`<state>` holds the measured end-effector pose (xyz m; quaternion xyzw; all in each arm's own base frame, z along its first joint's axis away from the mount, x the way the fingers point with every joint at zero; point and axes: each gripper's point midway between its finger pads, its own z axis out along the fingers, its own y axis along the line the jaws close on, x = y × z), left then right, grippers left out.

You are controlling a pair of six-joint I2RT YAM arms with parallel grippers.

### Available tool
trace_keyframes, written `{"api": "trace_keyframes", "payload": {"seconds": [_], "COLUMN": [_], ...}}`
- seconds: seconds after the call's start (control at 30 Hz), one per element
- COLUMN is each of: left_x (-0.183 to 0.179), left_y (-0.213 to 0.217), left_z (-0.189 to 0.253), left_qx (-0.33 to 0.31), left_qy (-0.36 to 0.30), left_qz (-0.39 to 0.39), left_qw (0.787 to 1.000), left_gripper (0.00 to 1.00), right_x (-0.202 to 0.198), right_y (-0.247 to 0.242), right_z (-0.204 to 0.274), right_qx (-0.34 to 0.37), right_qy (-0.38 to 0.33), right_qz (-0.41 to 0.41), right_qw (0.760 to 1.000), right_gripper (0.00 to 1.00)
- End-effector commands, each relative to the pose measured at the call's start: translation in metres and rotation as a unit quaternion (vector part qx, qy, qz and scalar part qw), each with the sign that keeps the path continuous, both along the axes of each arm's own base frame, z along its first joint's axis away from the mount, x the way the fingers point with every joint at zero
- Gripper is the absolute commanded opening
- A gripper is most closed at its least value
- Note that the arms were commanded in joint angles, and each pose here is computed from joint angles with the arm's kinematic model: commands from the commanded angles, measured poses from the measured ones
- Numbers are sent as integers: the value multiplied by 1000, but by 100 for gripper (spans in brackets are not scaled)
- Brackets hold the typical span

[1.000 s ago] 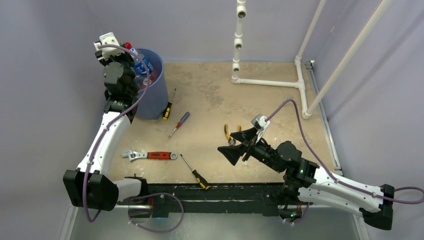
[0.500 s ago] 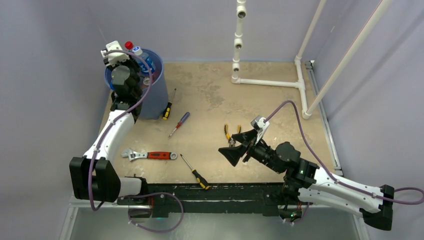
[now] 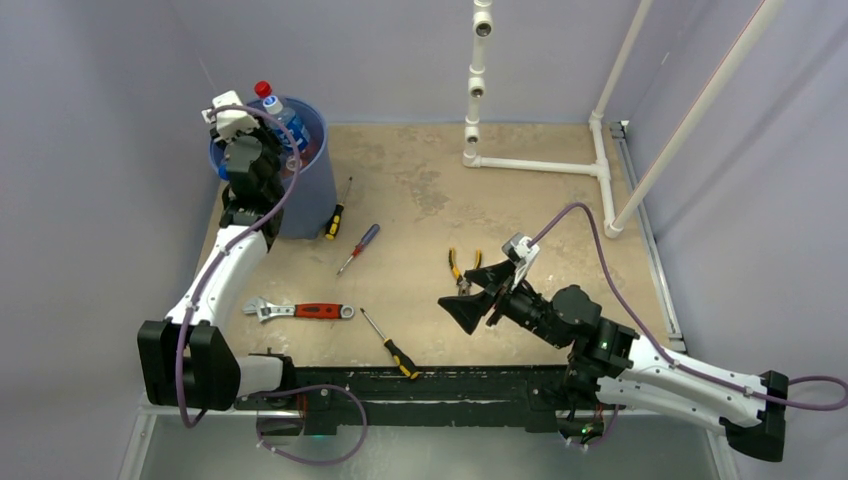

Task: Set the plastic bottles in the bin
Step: Place the plastic bottle in the trash bin.

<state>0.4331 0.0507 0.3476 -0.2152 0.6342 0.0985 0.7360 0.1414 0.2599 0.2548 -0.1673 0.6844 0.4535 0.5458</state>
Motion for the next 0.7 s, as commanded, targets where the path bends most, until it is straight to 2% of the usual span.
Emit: {"api": "trace_keyframes", "payload": {"seconds": [0.0,0.03,0.1,0.53,0.67], "left_x": [-8,-8,-9,-18,-21], "left_y": [-4,-5,-7,-7,-3], "left_z": [-10,-2,14,33,44], "left_qx": [-28,-29,-28,-38,-40], "left_qy": [48,48,41,25,15], "left_qz": [-16,-18,-24,-26,-14], "left_qw": [998,998,998,999,999], "left_gripper": [49,56,61,64,68], "right_x": [1,1,1,0,0], "right_y": [-5,-5,-5,-6,-6], "right_z": [5,6,6,6,6], "right_qx": [7,8,8,10,10], "right_qy": [-8,-8,-9,-9,-9], "right_qz": [-8,-8,-8,-7,-6], "right_qw": [1000,1000,1000,1000,1000], "right_gripper": [99,99,99,99,99]}}
